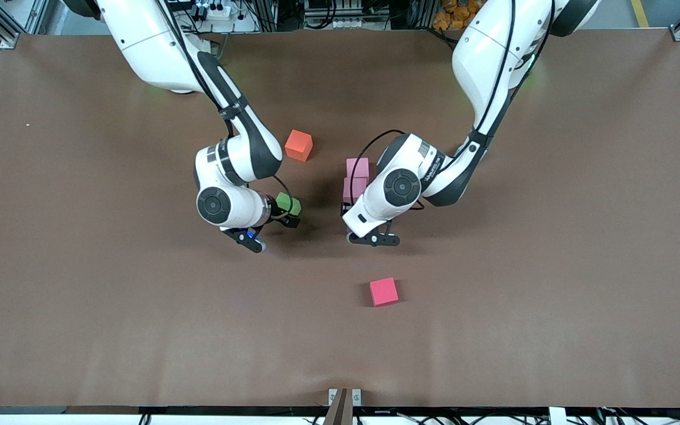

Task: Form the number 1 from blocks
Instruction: 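Place the purple cube below the pinks while the right gripper grasps green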

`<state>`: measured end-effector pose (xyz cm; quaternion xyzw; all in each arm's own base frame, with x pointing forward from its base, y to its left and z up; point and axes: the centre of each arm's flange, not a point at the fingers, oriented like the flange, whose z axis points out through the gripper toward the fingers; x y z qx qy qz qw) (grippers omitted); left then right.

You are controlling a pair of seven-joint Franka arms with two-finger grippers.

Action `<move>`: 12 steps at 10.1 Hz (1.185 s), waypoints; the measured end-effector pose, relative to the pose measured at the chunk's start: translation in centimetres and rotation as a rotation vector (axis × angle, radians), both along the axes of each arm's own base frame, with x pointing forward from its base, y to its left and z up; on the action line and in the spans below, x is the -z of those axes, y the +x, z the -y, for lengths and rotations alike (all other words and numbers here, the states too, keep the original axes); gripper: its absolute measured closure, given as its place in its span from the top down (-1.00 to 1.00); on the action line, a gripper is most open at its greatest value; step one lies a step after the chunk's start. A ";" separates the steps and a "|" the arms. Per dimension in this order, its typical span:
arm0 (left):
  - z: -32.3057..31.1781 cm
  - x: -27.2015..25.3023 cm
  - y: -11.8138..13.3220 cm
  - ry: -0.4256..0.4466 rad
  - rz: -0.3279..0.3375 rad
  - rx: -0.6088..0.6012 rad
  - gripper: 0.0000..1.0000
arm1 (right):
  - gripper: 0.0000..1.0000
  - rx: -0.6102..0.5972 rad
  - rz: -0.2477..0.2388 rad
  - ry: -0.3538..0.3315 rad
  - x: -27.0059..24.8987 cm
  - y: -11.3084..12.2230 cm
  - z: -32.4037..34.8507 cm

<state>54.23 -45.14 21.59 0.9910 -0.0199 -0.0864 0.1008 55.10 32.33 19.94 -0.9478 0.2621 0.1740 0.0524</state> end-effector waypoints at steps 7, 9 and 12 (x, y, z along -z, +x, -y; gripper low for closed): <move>1.5 1.3 -1.4 0.019 -0.019 -0.011 0.24 | 0.23 -0.037 0.047 0.037 -0.2 -2.1 -1.8; 1.9 1.3 -1.7 0.020 -0.020 -0.011 0.24 | 0.23 -0.104 0.051 0.052 -2.2 -4.5 -2.7; 1.6 1.4 -1.5 0.029 -0.014 -0.011 0.37 | 0.22 -0.209 0.038 0.056 -4.8 -11.1 -4.8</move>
